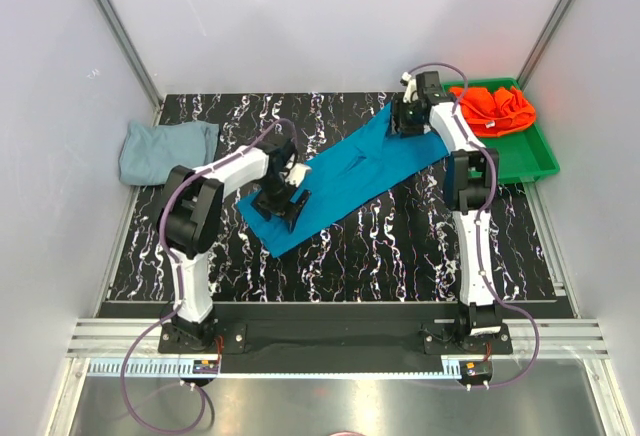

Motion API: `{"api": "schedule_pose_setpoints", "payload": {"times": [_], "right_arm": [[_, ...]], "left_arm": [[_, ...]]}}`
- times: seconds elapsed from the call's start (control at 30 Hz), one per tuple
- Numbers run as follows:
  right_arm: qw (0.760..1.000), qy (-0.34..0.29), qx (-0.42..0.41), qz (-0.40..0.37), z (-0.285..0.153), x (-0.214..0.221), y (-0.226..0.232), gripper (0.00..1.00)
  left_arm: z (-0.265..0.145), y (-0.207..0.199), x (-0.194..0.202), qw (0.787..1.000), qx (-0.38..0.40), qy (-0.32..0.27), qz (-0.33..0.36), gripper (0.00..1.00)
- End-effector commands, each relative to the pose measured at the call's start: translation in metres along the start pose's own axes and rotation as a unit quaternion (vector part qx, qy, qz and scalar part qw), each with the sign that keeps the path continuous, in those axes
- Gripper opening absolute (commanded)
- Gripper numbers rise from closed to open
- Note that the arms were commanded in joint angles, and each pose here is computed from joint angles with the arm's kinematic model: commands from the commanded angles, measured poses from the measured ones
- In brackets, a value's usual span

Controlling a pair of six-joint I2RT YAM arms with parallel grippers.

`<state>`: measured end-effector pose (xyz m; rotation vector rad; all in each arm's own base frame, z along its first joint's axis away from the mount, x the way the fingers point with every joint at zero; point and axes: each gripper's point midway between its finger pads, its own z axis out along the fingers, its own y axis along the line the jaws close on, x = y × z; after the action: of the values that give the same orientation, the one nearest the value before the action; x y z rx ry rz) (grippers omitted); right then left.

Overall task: Fold and stack the t-shirts
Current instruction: Fold the tshirt

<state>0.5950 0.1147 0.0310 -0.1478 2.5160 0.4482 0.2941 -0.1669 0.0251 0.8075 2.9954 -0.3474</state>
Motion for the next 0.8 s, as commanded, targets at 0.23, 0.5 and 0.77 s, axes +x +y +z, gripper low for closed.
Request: {"api": "schedule_pose_setpoints", "payload": {"times": [0.23,0.5,0.77], "right_arm": [[0.995,-0.065,-0.015,-0.076,-0.006,-0.048,0.059,0.61],[0.988,-0.140,0.018,-0.064,-0.097,-0.081,0.046,0.61],[0.995,-0.094,0.026,-0.032,-0.119,-0.033,0.039,0.61]], "left_arm": [[-0.020,-0.003,0.006,0.997,-0.063,-0.028,0.023,0.85],[-0.073,0.051,-0.051,0.984,-0.147,-0.101,0.020,0.95],[-0.053,0.072,-0.081,0.989,-0.108,-0.101,-0.011,0.92]]}}
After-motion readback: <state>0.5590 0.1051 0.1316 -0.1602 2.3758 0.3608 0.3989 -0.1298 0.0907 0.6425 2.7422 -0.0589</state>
